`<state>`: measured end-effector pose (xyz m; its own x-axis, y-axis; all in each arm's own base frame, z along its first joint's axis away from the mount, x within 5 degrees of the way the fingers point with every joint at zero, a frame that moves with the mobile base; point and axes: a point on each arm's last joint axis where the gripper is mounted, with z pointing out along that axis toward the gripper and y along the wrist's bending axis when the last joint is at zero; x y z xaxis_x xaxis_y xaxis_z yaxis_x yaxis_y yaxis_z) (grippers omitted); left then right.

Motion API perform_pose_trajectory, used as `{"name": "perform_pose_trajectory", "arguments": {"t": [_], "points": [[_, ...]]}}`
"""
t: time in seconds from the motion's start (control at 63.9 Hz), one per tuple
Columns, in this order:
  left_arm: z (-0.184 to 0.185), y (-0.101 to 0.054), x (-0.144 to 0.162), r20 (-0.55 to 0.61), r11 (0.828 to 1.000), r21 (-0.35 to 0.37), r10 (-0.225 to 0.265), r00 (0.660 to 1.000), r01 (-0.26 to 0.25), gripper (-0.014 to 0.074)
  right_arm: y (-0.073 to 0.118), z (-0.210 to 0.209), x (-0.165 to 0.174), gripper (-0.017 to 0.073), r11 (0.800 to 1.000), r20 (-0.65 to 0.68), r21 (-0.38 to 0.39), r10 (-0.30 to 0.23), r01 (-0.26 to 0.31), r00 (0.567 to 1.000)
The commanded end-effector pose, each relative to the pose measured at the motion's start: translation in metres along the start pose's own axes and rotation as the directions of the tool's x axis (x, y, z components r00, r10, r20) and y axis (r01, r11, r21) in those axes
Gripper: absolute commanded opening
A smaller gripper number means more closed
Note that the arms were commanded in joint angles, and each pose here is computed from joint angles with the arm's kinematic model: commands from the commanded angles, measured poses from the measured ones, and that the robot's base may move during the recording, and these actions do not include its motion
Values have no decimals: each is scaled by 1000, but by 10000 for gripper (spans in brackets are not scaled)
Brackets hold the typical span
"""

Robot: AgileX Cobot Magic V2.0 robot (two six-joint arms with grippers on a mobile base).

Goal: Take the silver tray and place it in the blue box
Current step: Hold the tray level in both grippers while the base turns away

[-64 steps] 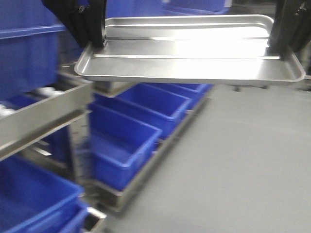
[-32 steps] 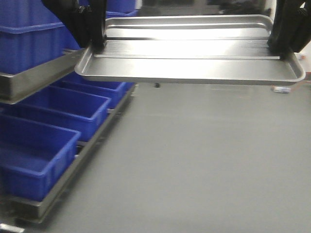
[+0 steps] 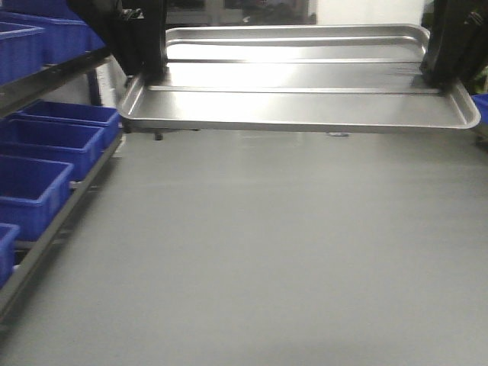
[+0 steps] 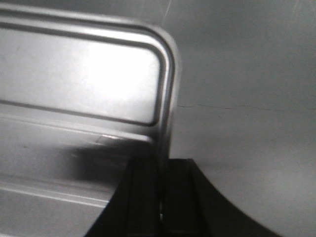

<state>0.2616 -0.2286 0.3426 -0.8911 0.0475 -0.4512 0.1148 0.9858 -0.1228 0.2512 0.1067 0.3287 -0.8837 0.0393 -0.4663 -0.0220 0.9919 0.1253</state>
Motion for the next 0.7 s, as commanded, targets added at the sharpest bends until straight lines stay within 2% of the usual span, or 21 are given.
{"name": "perform_pose_trajectory", "arguments": {"t": [0.0, 0.689], "points": [[-28, 6, -9, 104, 1000, 14, 1, 995, -2, -105, -4, -18, -7, 59, 999, 74, 17, -32, 31, 997], [-28, 6, -9, 103, 1000, 16, 0, 995, -2, -105, -4, -18, -7, 59, 999, 74, 17, -32, 31, 997]]}}
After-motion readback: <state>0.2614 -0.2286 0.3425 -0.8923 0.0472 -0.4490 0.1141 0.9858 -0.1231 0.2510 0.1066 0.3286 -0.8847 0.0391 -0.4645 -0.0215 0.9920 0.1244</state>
